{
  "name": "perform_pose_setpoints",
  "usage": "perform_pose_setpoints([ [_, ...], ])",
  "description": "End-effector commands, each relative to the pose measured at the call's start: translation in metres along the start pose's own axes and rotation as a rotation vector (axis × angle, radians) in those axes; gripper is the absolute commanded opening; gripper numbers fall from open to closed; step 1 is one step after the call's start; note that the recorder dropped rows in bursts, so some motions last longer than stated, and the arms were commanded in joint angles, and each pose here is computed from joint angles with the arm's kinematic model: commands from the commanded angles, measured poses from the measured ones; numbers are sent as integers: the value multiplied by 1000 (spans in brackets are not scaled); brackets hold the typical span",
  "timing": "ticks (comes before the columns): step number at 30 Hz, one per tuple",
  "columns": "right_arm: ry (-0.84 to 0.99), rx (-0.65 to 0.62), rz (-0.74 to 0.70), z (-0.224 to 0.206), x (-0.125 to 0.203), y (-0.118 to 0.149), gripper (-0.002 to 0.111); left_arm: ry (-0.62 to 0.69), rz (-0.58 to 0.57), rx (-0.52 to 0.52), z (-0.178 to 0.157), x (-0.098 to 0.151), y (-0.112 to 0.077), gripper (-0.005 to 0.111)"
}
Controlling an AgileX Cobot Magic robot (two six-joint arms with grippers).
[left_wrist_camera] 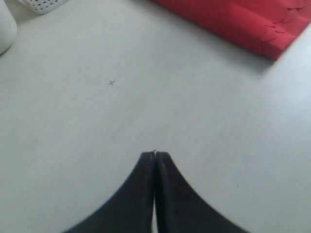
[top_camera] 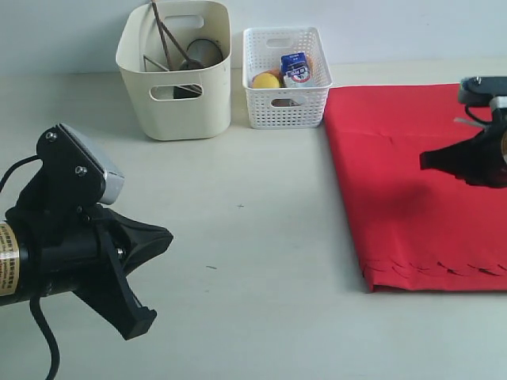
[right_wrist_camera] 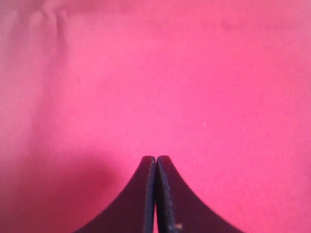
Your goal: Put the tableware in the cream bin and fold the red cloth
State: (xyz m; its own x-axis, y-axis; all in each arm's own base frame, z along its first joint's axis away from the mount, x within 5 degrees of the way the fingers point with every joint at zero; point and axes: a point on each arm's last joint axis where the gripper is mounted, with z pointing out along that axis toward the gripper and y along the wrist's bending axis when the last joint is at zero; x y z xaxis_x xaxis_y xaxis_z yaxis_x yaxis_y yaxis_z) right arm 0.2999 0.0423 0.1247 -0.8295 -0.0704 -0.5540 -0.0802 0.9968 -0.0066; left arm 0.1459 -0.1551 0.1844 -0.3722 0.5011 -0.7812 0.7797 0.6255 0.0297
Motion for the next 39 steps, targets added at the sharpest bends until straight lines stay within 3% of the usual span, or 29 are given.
perform_pose_setpoints([
  [1, 61, -27, -35, 19, 12, 2, 0, -3, -4, -2, -1, 1, 0, 2],
  [7, 56, -71, -33, 77, -13, 10, 0, 19, -4, -12, -1, 3, 1, 2],
  [14, -49, 58, -32, 104, -75, 2, 0, 38, -4, -20, -1, 4, 2, 2],
  [18, -155, 20, 61, 65, -99, 5, 0, 38, -4, -20, -1, 4, 2, 2],
  [23, -335, -41, 68, -26, -111, 6, 0, -38, 13, -11, -10, -4, 1, 2],
  [27, -483, -93, 63, -100, -99, 5, 0, -186, 11, -29, -40, -20, 1, 2],
  [32, -629, -115, 61, -171, -59, 1, 0, -344, -24, -90, -91, -24, 2, 2],
  [39, -778, -256, -16, -210, 21, 8, 0, -556, -67, -147, -137, 16, 1, 2],
])
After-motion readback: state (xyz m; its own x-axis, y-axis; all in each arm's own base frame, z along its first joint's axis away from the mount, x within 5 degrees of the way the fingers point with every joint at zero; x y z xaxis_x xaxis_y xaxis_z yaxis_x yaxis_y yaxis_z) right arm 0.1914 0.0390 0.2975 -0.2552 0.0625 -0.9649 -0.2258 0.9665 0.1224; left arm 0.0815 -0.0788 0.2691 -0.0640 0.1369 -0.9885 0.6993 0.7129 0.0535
